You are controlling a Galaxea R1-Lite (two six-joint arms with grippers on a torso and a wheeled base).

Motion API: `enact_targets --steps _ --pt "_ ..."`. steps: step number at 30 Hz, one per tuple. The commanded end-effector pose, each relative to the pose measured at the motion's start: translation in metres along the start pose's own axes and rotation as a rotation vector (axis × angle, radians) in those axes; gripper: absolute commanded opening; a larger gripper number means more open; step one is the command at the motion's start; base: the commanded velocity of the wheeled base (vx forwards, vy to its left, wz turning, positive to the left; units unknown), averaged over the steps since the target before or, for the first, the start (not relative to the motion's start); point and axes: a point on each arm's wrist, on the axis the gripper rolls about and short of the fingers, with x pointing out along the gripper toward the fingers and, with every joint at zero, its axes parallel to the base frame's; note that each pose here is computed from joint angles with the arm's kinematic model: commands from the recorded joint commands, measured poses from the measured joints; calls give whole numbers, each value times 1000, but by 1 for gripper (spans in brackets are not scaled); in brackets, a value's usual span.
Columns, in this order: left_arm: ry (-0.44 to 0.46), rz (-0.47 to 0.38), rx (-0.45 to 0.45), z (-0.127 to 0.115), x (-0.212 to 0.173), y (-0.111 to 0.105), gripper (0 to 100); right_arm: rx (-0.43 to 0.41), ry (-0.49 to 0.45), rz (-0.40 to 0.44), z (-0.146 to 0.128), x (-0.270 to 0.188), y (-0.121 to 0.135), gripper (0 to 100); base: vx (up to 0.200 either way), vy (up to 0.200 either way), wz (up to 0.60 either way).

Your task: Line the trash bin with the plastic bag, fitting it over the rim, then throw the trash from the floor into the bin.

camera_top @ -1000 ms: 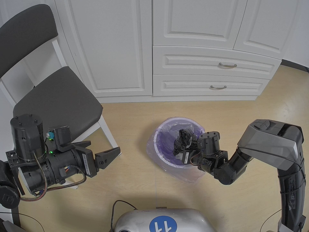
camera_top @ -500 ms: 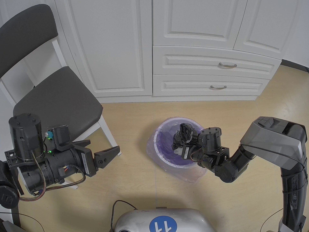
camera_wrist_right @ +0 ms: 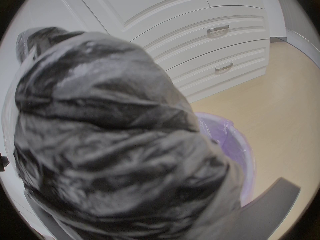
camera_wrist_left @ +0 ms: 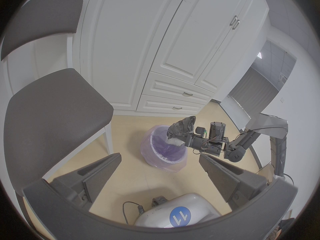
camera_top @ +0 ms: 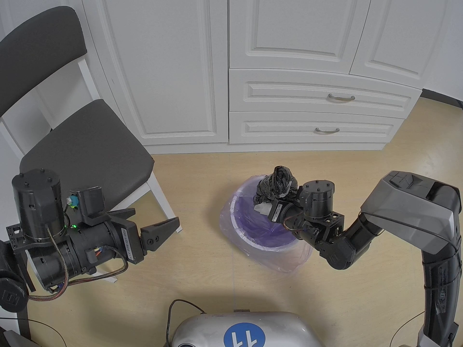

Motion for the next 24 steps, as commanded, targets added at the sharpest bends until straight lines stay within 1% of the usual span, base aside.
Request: enact_targets --steps 1,5,10,11,15,24 --pt "2 0 0 -1 1 0 100 6 5 -6 -23 15 -10 0 0 0 0" --pt "4 -1 0 -1 1 0 100 9 1 -7 -34 22 -16 0 0 0 0" --pt "4 -1 0 -1 1 0 100 8 12 -20 -40 27 -22 0 0 0 0" --pt "6 0 0 -1 1 0 100 5 28 -28 -46 29 -25 0 0 0 0" --pt "6 0 0 -1 1 0 100 2 46 -36 -54 33 -30 0 0 0 0" --pt "10 3 0 -2 3 0 100 0 66 -29 -60 35 -32 0 0 0 0"
